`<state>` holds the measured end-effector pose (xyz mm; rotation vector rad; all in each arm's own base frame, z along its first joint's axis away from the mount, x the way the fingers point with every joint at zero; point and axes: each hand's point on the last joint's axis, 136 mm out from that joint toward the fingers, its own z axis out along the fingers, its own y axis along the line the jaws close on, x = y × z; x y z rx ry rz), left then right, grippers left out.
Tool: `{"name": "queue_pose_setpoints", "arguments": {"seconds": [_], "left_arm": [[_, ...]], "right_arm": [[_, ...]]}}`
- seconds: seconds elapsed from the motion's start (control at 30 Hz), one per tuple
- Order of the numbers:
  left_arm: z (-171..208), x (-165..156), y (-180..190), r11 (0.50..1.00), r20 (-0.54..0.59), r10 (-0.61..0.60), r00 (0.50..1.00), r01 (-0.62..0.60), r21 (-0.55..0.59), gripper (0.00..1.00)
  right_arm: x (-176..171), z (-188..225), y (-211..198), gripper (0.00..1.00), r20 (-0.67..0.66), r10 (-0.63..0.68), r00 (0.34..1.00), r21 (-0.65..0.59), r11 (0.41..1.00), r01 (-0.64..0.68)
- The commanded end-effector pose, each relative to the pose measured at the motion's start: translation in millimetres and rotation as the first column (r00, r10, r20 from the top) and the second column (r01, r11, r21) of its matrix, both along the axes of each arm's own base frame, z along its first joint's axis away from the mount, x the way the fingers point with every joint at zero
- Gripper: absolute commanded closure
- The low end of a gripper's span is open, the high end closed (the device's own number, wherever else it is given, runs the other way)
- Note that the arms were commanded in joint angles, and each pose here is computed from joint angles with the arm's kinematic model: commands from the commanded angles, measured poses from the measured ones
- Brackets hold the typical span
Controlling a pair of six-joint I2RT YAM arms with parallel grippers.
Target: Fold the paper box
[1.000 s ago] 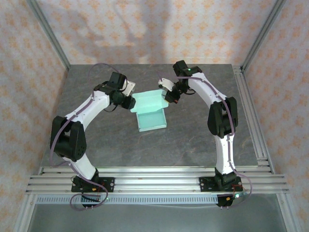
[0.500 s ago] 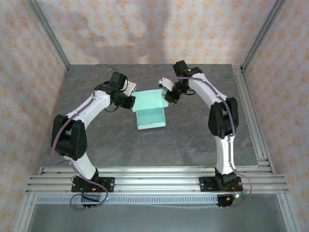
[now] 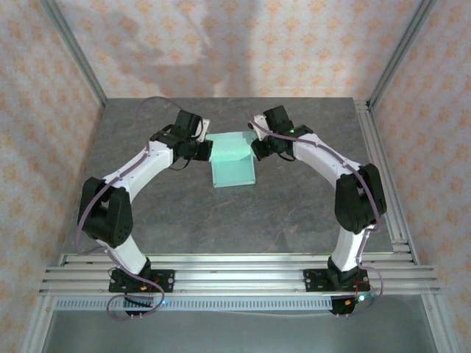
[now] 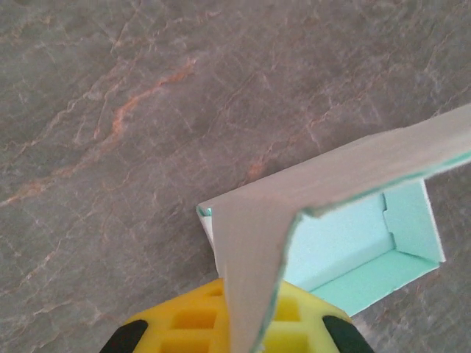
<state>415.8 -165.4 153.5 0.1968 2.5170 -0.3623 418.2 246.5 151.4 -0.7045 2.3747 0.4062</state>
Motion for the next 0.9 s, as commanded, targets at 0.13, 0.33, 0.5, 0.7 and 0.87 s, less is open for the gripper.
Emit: {"name": "queue_pose_setpoints", "arguments": {"seconds": [0.13,0.33,0.5,0.7,0.87], "left_arm": [[4.0,5.7,-26.6,0.999,0.058,0.043,0.997,-0.042,-0.018,0.98],[-3.1,7.8,-36.8,0.996,0.064,0.08,0.995,-0.077,-0.043,0.99],[-12.0,8.8,-38.9,0.993,0.056,0.104,0.993,-0.101,-0.056,0.99],[-22.4,12.8,-41.8,0.99,0.059,0.125,0.99,-0.121,-0.068,1.0],[-30.0,15.8,-45.2,0.985,0.065,0.151,0.986,-0.145,-0.088,1.0]], "right_arm": [[24.5,43.5,-1.1,1.0,0.086,-0.376,0.923,0.288,0.896,0.338],[25.6,43.2,-7.2,1.0,0.167,-0.51,0.844,0.327,0.836,0.441],[23.0,44.1,-8.1,1.0,0.216,-0.546,0.81,0.382,0.81,0.445],[21.5,29.9,-8.1,1.0,0.236,-0.55,0.801,0.416,0.802,0.429],[19.9,17.0,-5.6,1.0,0.251,-0.553,0.795,0.429,0.799,0.421]]}}
